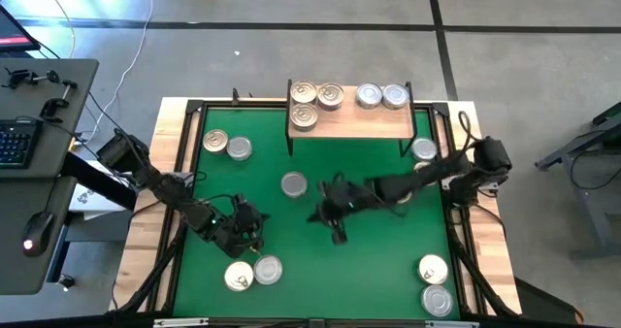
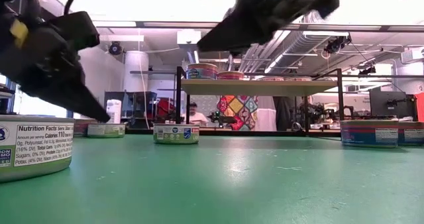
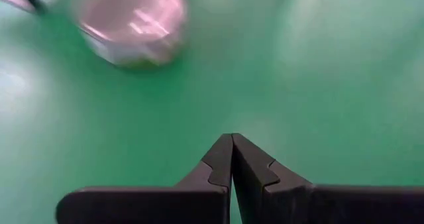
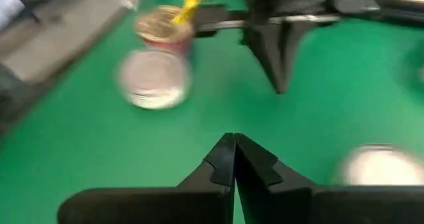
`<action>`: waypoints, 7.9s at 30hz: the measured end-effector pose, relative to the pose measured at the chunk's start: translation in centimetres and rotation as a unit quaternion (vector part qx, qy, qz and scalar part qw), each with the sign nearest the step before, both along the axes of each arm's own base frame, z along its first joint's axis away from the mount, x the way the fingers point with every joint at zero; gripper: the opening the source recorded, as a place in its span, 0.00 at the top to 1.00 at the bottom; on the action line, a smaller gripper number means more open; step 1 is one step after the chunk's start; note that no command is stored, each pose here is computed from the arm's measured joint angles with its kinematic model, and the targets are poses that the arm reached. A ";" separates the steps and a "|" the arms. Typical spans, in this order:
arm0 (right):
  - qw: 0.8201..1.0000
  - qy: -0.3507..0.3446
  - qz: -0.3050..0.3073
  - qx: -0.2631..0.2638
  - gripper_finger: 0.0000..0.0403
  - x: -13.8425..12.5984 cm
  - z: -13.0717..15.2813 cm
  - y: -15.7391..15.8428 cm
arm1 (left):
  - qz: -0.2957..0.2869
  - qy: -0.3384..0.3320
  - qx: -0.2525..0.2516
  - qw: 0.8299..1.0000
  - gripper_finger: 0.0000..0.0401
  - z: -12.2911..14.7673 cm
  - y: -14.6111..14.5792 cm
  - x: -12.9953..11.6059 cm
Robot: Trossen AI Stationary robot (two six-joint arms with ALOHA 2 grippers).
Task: Stack canned seafood by type on shelf
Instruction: Put the blue pink tuna can on the shelf
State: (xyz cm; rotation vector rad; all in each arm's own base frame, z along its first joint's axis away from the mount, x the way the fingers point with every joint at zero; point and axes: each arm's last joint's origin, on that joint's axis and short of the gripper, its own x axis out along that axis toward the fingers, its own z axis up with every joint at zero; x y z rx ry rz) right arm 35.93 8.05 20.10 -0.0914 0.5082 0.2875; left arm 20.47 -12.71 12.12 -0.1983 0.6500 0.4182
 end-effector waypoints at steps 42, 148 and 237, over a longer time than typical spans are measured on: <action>0.995 -0.081 -0.039 -0.042 1.00 -3.9 -2.9 4.5 | 0.079 0.233 -0.130 0.960 1.00 4.1 -7.2 0.4; 0.988 -0.073 -0.120 -0.058 0.47 -1.8 -4.1 1.9 | -0.081 -0.022 -0.038 0.996 1.00 0.3 7.6 2.4; 0.785 0.220 -0.262 -0.516 0.55 -0.4 9.6 -6.7 | 0.014 -0.042 0.009 0.999 1.00 -0.4 5.8 1.1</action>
